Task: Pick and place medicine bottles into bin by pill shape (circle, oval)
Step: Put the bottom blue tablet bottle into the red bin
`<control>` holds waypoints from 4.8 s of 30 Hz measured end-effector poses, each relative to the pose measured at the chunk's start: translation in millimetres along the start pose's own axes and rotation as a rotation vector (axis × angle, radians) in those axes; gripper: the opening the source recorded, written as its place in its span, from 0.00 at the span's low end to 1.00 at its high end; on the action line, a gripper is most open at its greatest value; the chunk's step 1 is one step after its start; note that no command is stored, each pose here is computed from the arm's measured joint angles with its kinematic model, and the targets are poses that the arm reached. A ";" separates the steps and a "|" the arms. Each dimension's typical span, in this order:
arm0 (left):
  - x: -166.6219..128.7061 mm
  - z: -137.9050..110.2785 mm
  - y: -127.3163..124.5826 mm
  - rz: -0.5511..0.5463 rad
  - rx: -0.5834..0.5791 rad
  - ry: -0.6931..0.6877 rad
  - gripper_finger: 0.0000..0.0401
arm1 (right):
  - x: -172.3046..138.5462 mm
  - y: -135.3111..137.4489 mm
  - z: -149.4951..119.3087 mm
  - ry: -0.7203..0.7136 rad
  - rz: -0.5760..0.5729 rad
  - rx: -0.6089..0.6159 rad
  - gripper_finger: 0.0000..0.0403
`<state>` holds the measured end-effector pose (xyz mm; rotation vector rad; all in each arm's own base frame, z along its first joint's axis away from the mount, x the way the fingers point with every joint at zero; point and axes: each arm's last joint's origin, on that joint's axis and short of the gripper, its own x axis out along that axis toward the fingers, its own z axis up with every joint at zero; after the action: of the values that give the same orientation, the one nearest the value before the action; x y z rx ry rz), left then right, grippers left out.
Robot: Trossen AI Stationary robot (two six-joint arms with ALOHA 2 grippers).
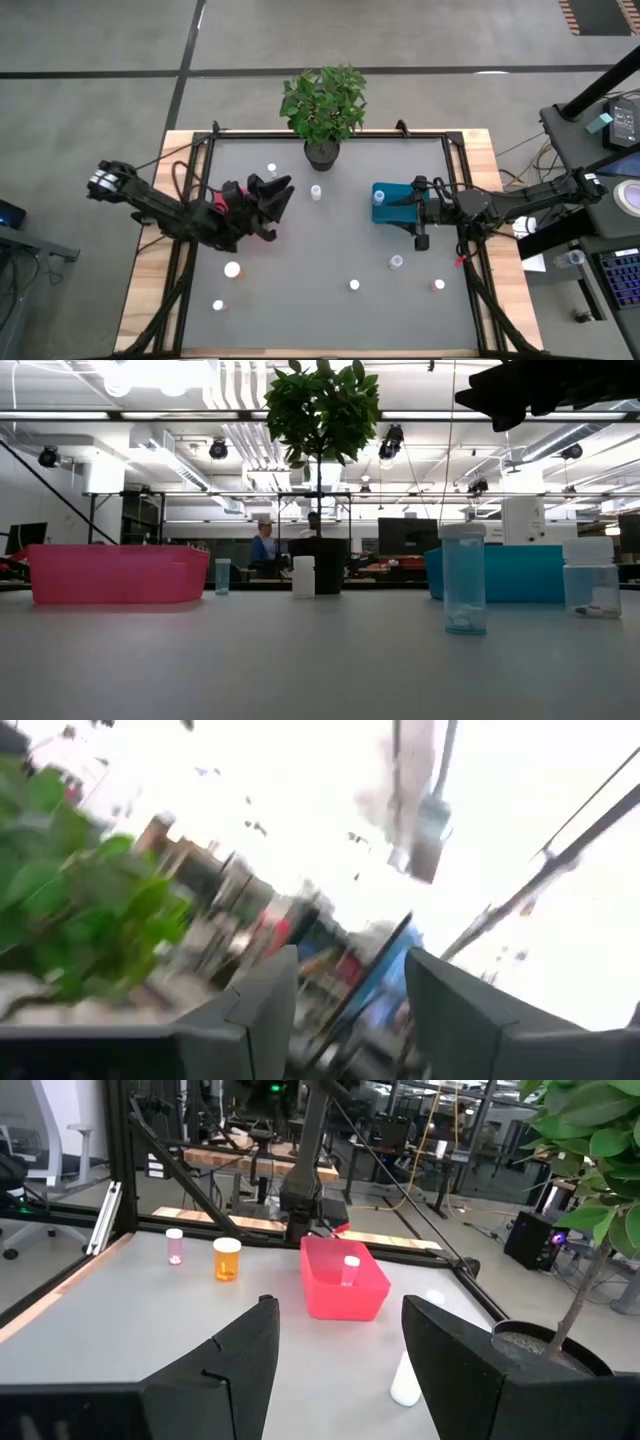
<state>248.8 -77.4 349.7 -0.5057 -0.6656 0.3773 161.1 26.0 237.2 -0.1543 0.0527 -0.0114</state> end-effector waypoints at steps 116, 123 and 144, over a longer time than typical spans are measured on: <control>-118.7 -15.1 87.8 -0.209 0.669 0.788 0.42 | 126.8 70.4 54.7 0.874 0.081 0.190 0.50; -112.3 -12.9 79.9 -0.210 0.578 0.706 0.42 | 128.4 96.5 25.8 0.989 0.137 0.097 0.50; -98.8 -21.6 63.2 -0.251 0.608 0.605 0.42 | 118.5 141.9 -50.2 0.772 0.279 0.103 0.50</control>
<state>180.6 -80.6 251.9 0.0587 -0.0073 0.1576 277.7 156.7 159.7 -0.0314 0.8425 0.2058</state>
